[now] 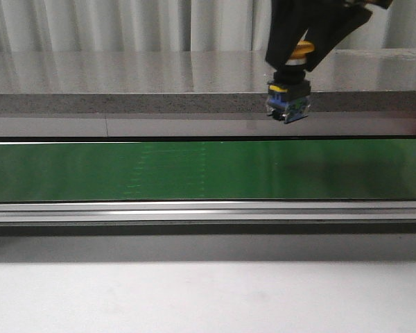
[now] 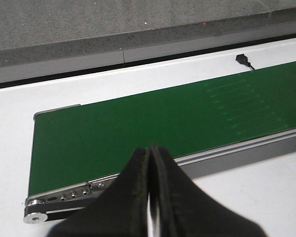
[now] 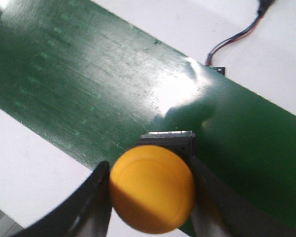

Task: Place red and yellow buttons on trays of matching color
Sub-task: 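Grasp the yellow button on the belt with the right gripper, lift, then carry the yellow button into the yellow tray and release it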

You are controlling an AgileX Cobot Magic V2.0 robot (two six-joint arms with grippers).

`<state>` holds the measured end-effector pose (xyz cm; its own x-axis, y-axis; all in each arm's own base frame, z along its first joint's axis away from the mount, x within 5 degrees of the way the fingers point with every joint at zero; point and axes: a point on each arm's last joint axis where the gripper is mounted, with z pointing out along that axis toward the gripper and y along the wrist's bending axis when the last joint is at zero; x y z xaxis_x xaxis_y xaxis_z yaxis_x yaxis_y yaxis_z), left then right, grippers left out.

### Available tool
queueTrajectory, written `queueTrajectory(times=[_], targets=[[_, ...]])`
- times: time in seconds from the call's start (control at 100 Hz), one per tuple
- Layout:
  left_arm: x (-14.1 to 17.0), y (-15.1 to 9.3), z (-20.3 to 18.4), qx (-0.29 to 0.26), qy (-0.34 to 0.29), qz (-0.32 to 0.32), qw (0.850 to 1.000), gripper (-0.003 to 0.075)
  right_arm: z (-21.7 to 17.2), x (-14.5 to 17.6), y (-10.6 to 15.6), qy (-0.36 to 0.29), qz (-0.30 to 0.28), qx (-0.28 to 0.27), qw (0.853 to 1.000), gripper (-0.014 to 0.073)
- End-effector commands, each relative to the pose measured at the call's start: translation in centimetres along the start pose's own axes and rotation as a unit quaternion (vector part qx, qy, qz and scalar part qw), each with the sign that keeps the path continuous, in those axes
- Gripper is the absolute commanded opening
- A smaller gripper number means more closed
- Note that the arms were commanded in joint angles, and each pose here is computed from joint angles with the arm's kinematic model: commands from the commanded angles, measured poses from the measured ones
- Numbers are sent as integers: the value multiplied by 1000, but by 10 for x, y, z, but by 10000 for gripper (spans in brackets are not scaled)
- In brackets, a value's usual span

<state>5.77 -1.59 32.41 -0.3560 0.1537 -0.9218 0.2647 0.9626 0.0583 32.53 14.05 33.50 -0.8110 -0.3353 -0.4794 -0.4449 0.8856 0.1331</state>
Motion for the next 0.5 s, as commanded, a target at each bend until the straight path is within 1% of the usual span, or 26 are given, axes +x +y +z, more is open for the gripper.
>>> queueTrajectory(times=[0.0,0.19,0.25,0.37,0.49], targets=[[-13,0,-4,0,-45,-6,999,-21,-40,-5,-6,-66,30,22,997,169],[-13,0,-4,0,-45,-6,999,-21,-65,3,-26,-80,83,72,991,169],[-13,0,-4,0,-45,-6,999,-21,-74,6,-31,-88,88,85,989,165],[-13,0,-4,0,-45,-6,999,-21,-89,11,-41,-104,113,98,983,165],[-13,0,-4,0,-45,-6,999,-21,-100,21,-57,-116,149,115,975,165]])
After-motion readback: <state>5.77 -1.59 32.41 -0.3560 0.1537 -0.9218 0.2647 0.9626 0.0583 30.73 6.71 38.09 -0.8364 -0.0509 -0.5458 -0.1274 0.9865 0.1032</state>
